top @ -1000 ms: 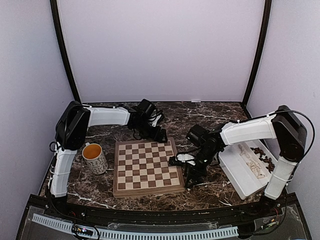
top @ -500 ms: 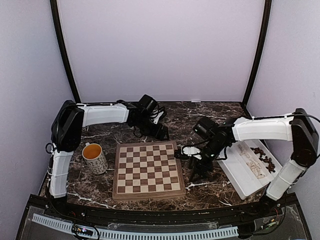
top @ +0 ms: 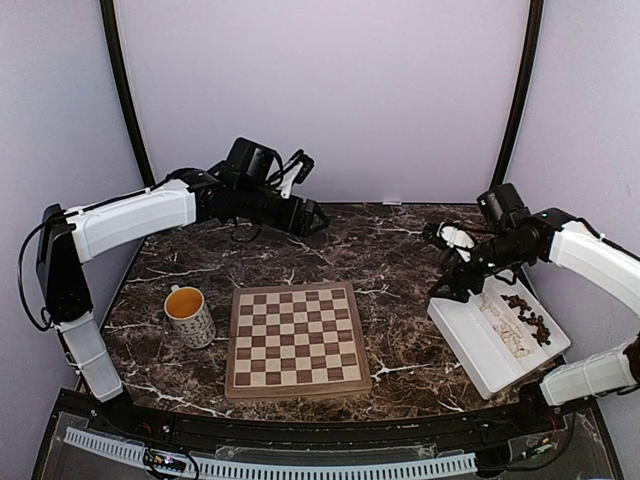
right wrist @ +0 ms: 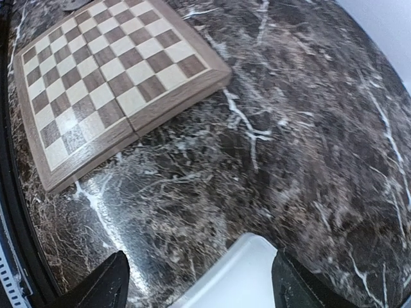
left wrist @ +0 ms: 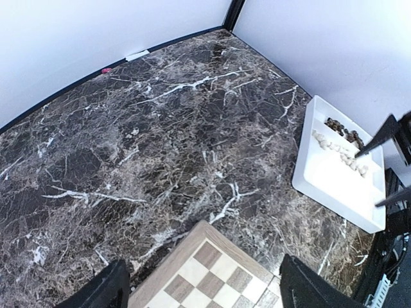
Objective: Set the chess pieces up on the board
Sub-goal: Move the chessboard to the center of the board, then move the storage box to the center of the board.
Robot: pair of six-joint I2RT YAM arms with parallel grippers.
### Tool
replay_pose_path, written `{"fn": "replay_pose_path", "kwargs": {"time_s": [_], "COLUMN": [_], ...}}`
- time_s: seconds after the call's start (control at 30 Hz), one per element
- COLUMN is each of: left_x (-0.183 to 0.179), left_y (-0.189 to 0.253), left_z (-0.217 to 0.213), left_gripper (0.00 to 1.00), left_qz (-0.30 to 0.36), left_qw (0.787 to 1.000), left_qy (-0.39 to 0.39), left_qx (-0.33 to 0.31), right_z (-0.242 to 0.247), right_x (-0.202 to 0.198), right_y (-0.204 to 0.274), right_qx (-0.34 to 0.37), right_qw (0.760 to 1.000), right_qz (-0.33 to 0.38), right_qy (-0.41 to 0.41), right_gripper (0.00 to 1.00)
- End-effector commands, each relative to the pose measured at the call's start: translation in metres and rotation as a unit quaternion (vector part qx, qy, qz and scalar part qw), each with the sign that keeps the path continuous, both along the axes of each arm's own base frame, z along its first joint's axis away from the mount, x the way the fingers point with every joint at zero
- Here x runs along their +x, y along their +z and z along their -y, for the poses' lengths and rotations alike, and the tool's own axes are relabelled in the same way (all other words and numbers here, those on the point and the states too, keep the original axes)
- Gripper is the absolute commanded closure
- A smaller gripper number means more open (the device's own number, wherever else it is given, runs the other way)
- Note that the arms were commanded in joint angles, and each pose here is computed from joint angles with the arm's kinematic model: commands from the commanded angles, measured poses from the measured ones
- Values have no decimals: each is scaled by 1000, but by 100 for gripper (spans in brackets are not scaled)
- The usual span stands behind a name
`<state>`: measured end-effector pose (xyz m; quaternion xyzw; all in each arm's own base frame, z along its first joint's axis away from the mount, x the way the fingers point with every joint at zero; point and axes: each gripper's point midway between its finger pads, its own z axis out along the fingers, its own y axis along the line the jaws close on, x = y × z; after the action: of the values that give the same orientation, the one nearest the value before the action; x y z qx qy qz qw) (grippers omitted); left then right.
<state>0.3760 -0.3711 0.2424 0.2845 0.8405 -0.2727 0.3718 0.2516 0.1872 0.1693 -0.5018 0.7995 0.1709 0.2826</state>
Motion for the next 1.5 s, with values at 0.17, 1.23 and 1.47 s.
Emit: {"fn": "replay_pose_path", "kwargs": {"time_s": [0.17,1.23,1.47], "left_x": [-65,-88,-87], "left_y": [15,-26,-32], "left_z": [33,57,58], "left_gripper": [22,22,22], "left_qz": [60,41,35], "left_qw": [993,992,992], "left_qy": [-101,-116,-115], "left_qx": [-22,39,43], "right_z": [92,248,237], "right_x": [8,24,13], "right_y": [27,-44,-65], "right_qx": [17,-117,-116], "right_qw": [984,893,906], "right_qz": [41,-117,-146], "right_qy": [-173,-419,-380], "right_gripper": [19,70,77]}}
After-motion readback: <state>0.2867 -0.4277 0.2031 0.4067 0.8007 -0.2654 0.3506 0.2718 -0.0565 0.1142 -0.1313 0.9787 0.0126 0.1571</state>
